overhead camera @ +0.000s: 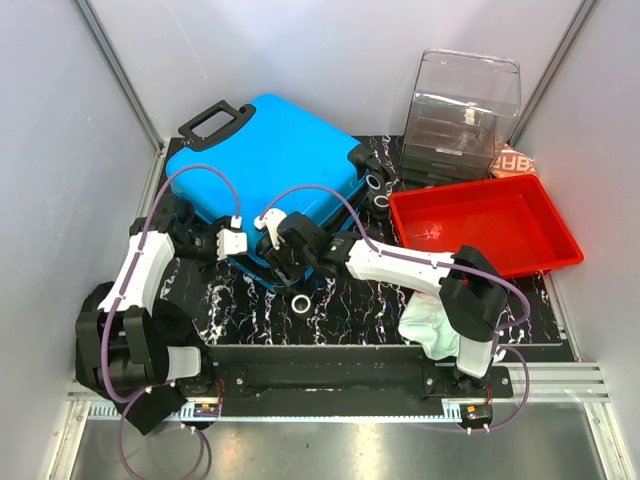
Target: Open, take out, and arrange the luggage
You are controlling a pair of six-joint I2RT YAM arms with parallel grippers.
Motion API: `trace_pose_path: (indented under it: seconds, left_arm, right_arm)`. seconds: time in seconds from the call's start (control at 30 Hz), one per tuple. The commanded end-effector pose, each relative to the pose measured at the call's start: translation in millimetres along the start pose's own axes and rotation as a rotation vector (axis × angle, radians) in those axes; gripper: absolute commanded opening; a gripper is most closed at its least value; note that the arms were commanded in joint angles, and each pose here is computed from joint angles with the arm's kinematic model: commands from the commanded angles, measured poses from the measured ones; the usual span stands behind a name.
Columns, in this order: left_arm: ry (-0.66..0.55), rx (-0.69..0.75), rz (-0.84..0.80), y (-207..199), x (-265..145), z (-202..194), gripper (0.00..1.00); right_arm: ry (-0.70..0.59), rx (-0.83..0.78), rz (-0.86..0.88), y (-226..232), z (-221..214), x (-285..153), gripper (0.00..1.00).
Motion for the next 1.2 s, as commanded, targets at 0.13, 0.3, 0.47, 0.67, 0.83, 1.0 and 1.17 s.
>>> trace_pose_path:
  seconds: [0.13,0.3,0.47,0.67,0.83,1.0,1.17]
  left_arm:
    - [-0.122,0.148,0.061,8,-27,45,0.93]
    - [-0.174,0.148,0.011,-10,-38,62,0.93]
    - [-0.167,0.176,-0.010,-25,-43,69,0.94]
    - [-0.144,0.161,-0.043,-34,-34,58,0.93]
    - [-0.137,0.168,0.007,-26,-28,52,0.93]
    - [-0.094,0.189,0.109,-2,-17,35,0.93]
    - [-0.057,0.220,0.123,4,4,20,0.94]
  right_arm:
    - [-0.375,0.204,0.333,8,96,-62,0.00]
    - [-0.446,0.233,0.356,3,114,-74,0.00]
    - [-0.482,0.256,0.376,-2,131,-81,0.00]
    - [-0.512,0.301,0.399,-8,144,-81,0.00]
    - [-0.573,0.292,0.421,-4,163,-101,0.00]
    - [-0.599,0.305,0.388,-9,169,-105,0.00]
    - [-0.619,0.315,0.366,-13,174,-107,0.00]
Point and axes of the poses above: each gripper's point midway between its finger pads, its own x axis out along the fingers, its own y axis along the line the jaws close on, z = x × y, the point moved 9 cm from there along -x, back along the fingers, and after that the axes turned 12 degrees about x, right-handed, at the moved point
